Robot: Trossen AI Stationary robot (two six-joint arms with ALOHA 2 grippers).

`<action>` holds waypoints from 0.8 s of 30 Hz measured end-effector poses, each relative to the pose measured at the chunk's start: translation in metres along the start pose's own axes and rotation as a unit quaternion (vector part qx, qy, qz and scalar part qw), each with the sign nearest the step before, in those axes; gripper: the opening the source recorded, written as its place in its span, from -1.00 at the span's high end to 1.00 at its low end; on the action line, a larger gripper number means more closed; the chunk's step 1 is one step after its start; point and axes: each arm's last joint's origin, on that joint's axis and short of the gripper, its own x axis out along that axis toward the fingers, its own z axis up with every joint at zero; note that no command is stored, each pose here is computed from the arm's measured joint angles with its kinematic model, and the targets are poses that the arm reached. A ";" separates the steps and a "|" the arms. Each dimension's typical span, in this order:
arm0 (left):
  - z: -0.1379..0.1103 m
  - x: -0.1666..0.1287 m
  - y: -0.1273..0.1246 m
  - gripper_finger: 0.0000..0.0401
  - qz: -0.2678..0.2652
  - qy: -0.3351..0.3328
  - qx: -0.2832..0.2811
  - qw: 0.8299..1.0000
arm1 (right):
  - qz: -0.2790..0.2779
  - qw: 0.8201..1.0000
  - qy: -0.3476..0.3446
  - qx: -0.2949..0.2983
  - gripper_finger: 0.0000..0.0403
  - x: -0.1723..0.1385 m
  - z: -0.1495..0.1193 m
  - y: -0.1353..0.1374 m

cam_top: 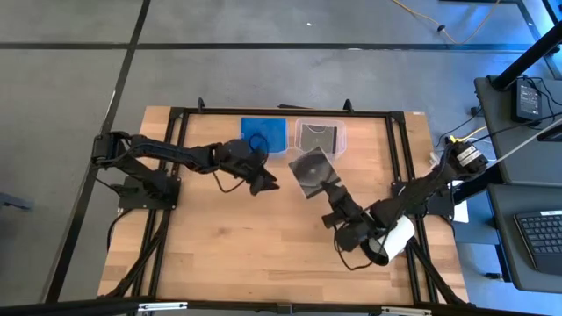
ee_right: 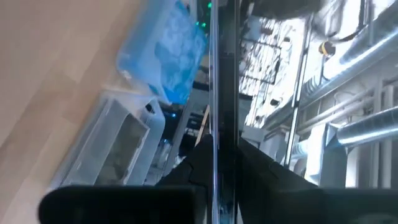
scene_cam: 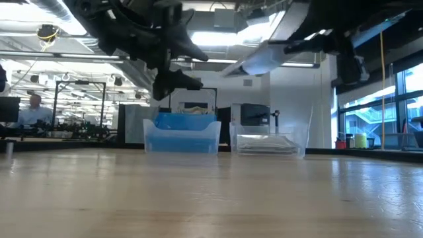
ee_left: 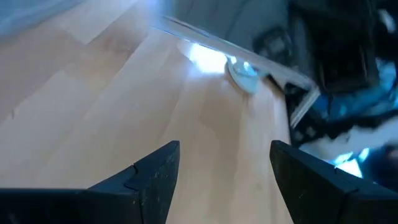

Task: Pick & place jewel cases by type
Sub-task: Put the black CD case into the transparent bin

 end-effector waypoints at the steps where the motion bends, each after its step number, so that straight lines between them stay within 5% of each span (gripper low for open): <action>1: 0.002 -0.001 0.002 -0.23 0.002 -0.004 -0.026 1.000 | -0.002 1.000 -0.005 0.004 0.77 -0.003 0.001 -0.001; 10: 0.017 -0.005 -0.002 -0.23 -0.080 -0.031 -0.091 0.992 | -0.016 0.999 -0.031 0.014 0.77 -0.017 0.008 -0.004; 24: 0.018 -0.006 -0.002 -0.23 -0.085 -0.031 -0.096 0.991 | -0.019 0.992 -0.118 0.034 0.77 -0.024 0.023 -0.022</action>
